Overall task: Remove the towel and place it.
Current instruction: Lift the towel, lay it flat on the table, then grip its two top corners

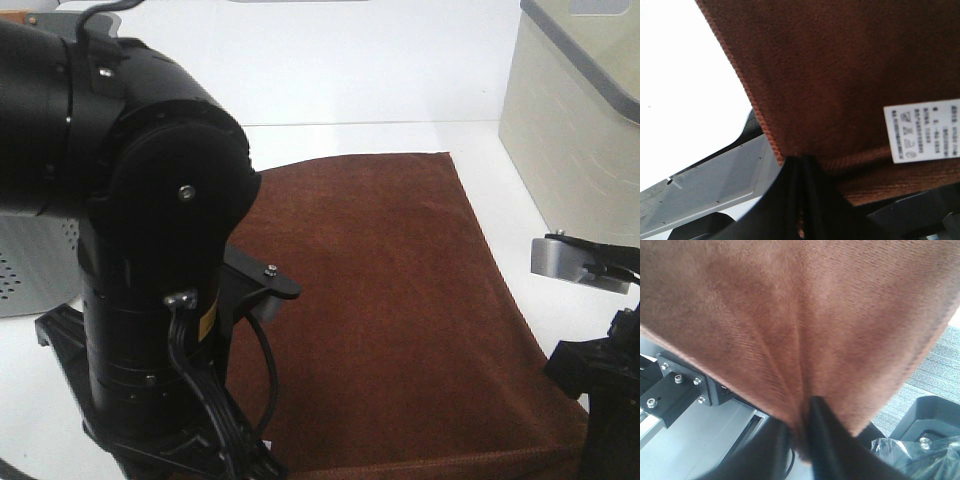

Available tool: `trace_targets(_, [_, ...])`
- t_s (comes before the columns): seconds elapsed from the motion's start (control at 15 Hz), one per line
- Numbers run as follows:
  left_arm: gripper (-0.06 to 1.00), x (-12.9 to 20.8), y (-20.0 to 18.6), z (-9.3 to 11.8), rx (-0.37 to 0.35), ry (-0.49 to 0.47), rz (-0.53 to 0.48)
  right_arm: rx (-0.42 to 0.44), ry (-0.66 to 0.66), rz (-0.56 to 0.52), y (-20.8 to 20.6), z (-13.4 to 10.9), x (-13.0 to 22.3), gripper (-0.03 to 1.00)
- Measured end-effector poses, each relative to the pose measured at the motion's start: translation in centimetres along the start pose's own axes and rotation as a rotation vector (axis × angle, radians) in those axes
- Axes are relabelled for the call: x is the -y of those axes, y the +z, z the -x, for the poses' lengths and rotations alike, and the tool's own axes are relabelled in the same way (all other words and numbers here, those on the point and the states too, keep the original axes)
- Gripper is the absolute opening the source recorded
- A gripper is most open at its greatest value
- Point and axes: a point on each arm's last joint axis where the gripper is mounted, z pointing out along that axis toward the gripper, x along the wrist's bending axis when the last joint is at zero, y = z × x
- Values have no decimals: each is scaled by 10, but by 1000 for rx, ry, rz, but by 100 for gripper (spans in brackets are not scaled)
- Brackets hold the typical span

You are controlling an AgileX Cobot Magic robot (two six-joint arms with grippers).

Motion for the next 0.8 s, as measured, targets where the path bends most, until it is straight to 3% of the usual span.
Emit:
trace_targets(0.13, [19,1,0,1,11,-6,-10,0,0,0,0,0,0,33])
trace_targets(0.2, [34,2,0,2,25,-12,-18,0,0,0,0,0,0,39])
trace_targets(0.33, [62,2,0,4,48,-20,-18,0,0,-1,0,0,0,46])
trace_targets(0.4, [70,1,0,5,51,-20,-12,0,0,-2,0,0,0,47])
trace_targets(0.53, [75,0,0,3,37,-13,-1,3,1,22,0,0,-2,47])
trace_targets(0.8, [74,-8,-5,-2,-25,22,70,5,-12,139,-20,-8,-18,48])
